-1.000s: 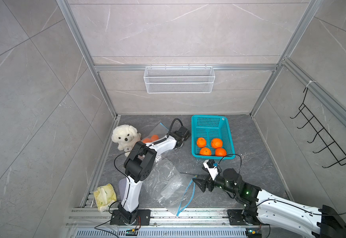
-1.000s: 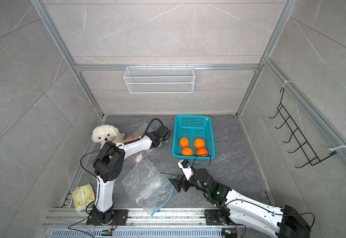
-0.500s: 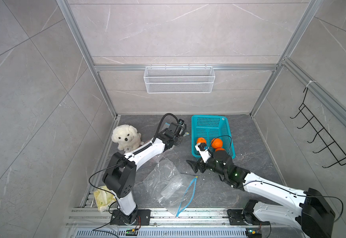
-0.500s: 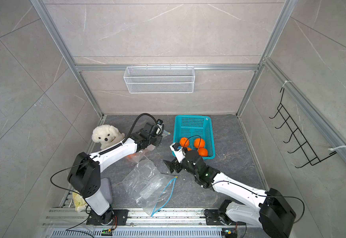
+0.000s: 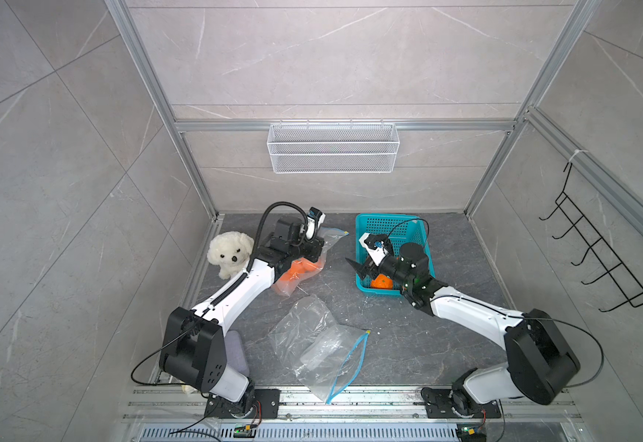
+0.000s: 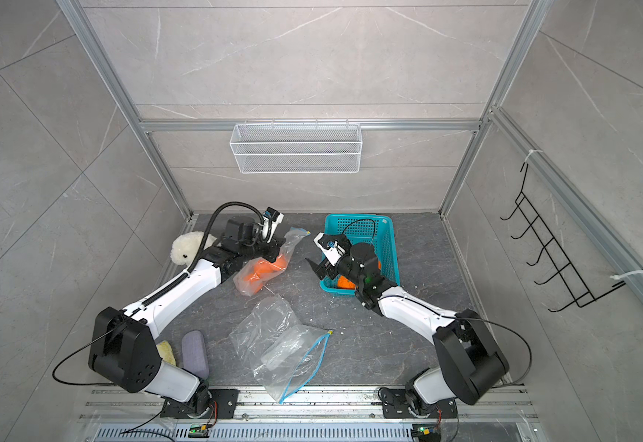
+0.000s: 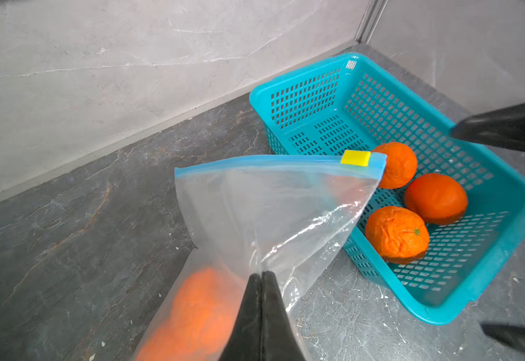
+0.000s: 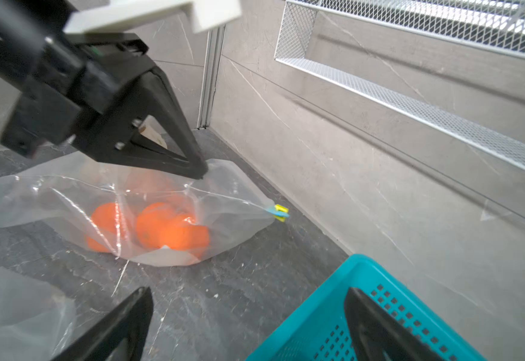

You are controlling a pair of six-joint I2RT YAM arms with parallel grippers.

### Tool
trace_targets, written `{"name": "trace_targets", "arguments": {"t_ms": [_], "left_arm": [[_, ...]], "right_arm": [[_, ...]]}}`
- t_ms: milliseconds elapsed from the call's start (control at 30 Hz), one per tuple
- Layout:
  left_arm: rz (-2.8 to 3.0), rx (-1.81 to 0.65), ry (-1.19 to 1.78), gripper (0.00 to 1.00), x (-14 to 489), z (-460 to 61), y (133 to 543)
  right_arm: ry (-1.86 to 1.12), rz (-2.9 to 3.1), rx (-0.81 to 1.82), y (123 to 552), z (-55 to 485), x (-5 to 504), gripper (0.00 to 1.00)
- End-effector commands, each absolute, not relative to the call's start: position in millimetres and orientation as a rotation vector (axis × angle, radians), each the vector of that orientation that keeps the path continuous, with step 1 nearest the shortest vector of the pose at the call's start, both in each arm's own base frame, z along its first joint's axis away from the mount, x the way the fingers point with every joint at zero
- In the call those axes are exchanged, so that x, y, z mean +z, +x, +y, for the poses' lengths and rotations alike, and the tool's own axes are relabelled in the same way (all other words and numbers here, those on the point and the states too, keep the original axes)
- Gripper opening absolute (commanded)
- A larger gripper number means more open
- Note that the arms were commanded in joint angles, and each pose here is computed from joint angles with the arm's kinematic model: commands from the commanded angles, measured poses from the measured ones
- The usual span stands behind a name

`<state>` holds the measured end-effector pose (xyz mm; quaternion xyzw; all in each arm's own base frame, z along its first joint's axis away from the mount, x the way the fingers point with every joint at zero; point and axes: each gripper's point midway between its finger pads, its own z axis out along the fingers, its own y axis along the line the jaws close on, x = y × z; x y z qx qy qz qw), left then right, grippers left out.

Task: Open the zip-top bag and take out the orange
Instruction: Pick up the zipper food storage bag at the center of the board, then unzip the zipper on the zipper food storage bag.

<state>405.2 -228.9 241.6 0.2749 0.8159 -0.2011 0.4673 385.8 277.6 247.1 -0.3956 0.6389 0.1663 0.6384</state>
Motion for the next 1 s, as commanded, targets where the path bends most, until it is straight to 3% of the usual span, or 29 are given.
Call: {"name": "trace_targets", "arguments": {"t_ms": [0,167,367,667,767,867,967], "left_arm": [[1.835,-0.669,0.755,0.0,284,-239,390],[1.766,-0.807,0.816,0.0,291,-244,365],[1.734,-0.864,0.847,0.0,298,-244,360],[1.695,-0.963,0.914,0.0,297,-243,357],[1.712,-0.966,0.901,0.0,294,-240,362],[1.724,-0.967,0.89,0.0,289,-239,365],[1.685,-0.998,0.896,0.0,295,-240,362]], "right_arm": [[-0.962,1.298,0.477,390,280,272,0.97],[-1.028,1.186,0.559,392,278,275,0.93],[-1.16,1.064,0.607,383,294,264,0.91],[-1.209,0.999,0.612,402,307,264,0.85],[-1.283,0.977,0.66,398,315,264,0.69],[-1.383,1.033,0.72,396,319,254,0.4],[-1.475,1.086,0.774,391,322,243,0.18]]}}
